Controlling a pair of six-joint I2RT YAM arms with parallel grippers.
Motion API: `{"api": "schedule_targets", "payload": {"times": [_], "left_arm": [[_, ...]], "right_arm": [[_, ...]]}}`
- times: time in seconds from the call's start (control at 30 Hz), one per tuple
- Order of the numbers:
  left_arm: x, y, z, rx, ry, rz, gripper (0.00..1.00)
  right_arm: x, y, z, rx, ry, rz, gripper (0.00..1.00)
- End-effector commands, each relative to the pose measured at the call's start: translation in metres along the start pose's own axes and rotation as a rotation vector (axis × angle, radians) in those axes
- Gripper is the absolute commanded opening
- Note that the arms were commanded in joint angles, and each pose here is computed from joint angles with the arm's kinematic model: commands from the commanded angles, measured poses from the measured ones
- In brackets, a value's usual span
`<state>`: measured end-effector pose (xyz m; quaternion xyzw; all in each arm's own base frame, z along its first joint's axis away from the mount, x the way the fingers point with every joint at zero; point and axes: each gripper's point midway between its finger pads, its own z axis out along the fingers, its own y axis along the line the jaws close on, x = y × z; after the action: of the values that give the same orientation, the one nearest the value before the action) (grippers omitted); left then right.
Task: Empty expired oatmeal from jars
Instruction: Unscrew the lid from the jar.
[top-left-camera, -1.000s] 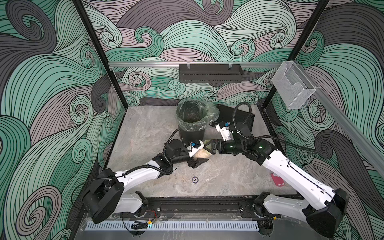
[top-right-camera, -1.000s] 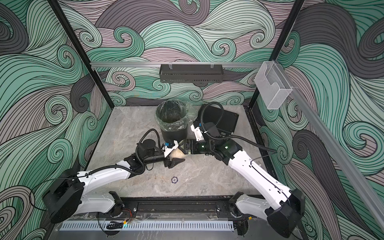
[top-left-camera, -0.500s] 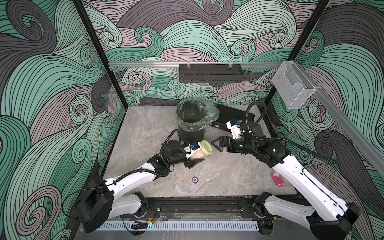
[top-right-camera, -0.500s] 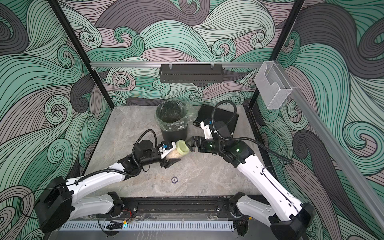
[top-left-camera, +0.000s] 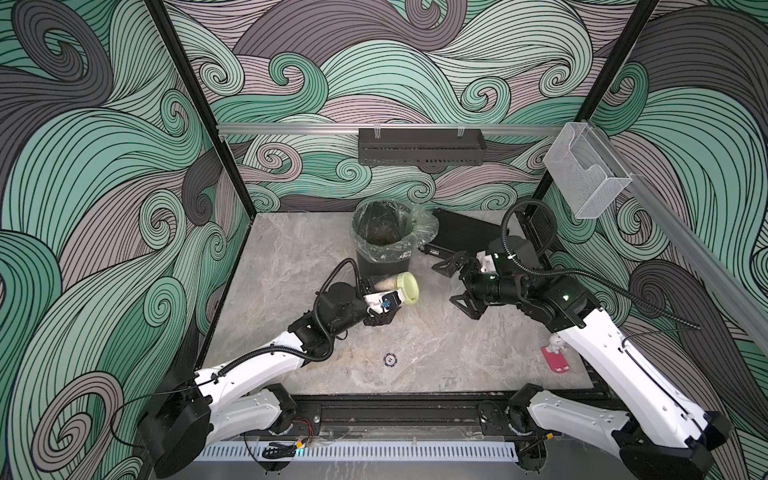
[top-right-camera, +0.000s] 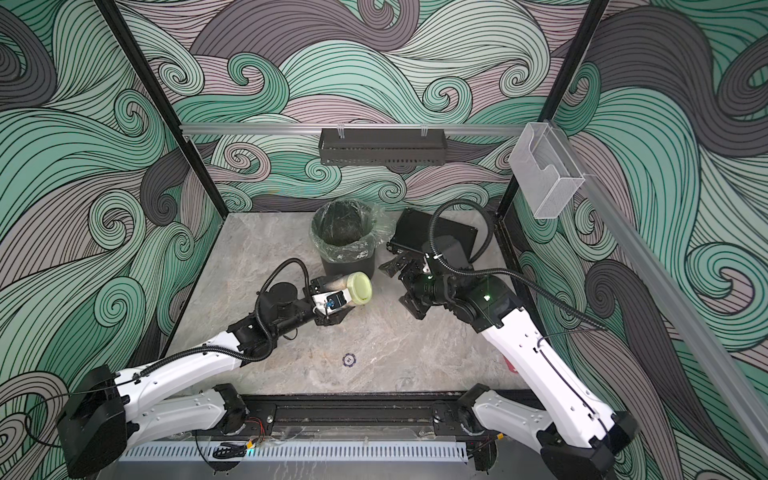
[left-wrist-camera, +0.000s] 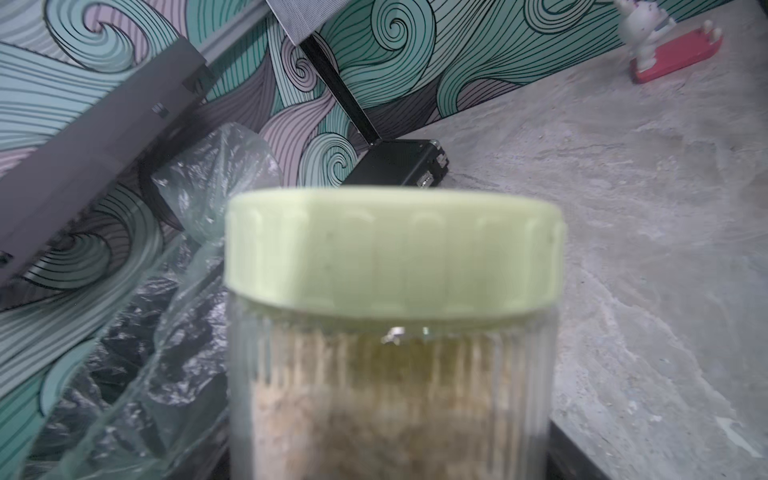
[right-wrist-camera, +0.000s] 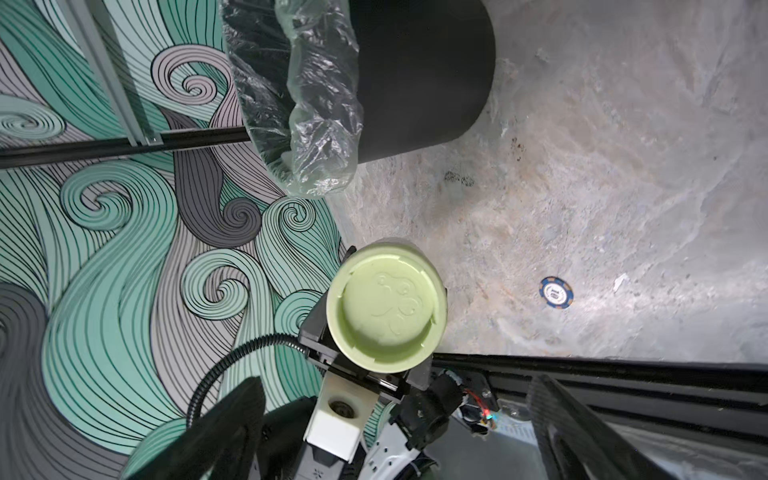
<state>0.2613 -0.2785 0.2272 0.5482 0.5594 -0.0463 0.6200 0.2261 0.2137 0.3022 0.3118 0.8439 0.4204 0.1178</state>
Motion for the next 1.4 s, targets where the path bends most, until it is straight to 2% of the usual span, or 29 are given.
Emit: {"api": "schedule_targets", "payload": {"times": [0.0,0.17,0.4,1.0,1.13,1.37], "left_arm": [[-0.058,0.057,-0.021,-0.265,-0.173,0.129,0.2],[-0.06,0.055,-0.023,-0.285,-0.182,0.165,0.19],[-0.063,0.054,-0.022,-0.279,-0.184,0.166,0.17],[-0.06,0.055,-0.021,-0.263,-0.155,0.109,0.16],[-0.06,0.056,-0.022,-0.265,-0.156,0.109,0.15],[-0.059,0.054,-0.022,-0.255,-0.147,0.108,0.15]], "right_arm": [[0.005,0.003,0.005,-0.03,0.028,0.261,0.99],[0.013,0.013,0.02,-0.005,0.082,0.321,0.99],[0.026,0.028,0.04,0.009,0.133,0.319,0.99],[0.035,0.019,0.066,0.045,0.175,0.333,0.99],[0.035,0.018,0.069,0.05,0.177,0.318,0.96],[0.037,0.016,0.073,0.051,0.185,0.293,0.84]]}}
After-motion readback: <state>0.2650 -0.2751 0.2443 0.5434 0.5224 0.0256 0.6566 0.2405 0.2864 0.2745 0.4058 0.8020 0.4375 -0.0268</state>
